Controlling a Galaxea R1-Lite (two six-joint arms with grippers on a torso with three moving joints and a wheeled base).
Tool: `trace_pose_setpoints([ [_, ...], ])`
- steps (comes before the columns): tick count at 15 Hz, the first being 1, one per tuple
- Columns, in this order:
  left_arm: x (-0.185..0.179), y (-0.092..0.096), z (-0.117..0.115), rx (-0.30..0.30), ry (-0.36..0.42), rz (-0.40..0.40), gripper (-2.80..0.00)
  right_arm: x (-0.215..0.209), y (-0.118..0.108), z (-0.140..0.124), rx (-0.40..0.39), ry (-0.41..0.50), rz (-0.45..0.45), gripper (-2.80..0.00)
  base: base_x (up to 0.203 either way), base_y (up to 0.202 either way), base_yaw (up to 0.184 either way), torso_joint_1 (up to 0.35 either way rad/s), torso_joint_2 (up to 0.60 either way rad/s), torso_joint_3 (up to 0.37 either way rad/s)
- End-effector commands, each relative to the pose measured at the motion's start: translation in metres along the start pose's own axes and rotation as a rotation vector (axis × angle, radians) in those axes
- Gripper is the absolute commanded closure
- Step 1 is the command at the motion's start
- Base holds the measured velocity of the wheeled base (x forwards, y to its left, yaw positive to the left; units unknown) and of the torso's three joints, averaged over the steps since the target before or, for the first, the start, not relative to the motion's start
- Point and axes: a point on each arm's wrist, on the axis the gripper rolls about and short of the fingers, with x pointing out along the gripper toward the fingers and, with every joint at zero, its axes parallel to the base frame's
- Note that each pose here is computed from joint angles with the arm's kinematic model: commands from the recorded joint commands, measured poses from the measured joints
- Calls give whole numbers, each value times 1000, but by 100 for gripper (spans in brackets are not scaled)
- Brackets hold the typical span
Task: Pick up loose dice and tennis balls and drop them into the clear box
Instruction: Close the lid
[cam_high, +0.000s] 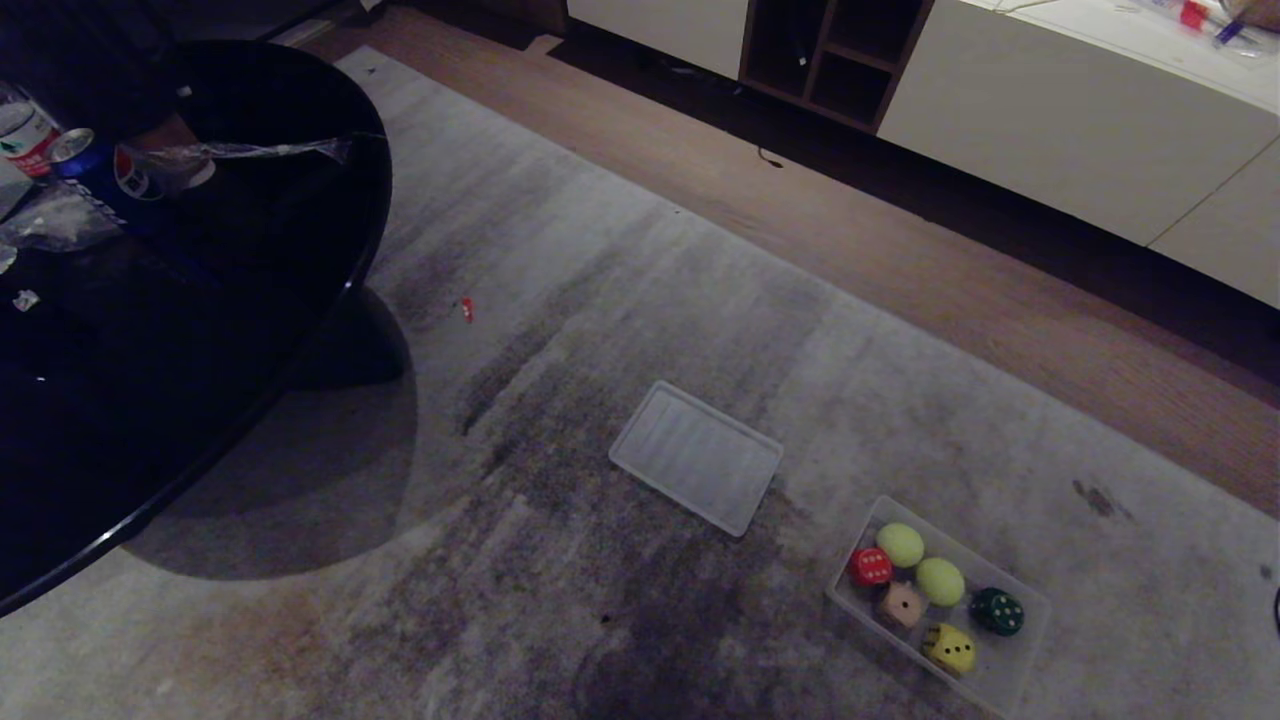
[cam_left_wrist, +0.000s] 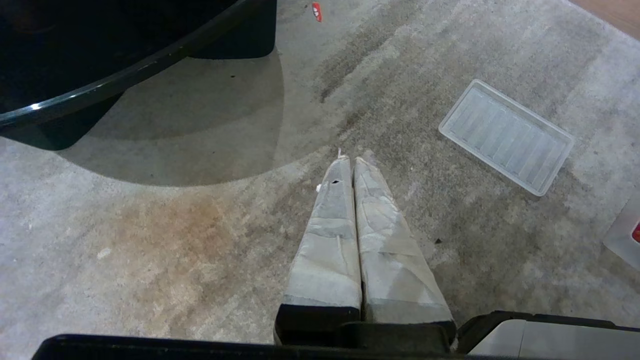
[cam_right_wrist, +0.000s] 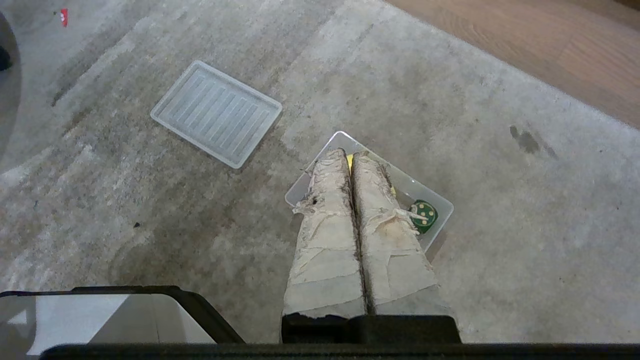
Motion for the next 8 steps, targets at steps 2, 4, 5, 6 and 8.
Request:
trace_pose_setpoints([
  [2,0,0,0,1,2,1,0,1,0,-2,-2,9,3,0,0,0,0,39,-165,-119],
  [4,0,0,0,1,2,1,0,1,0,-2,-2,11,2,0,4,-2,44,27,-97,-66],
  [5,0,0,0,1,2,1,0,1,0,-3,-2,11,2,0,4,-8,135,23,-40,-33],
  [6,0,0,0,1,2,1,0,1,0,-3,-1,10,3,0,4,-6,162,9,-20,-24],
  [8,0,0,0,1,2,1,0,1,0,-3,1,12,2,0,-3,-7,149,6,-8,-8],
])
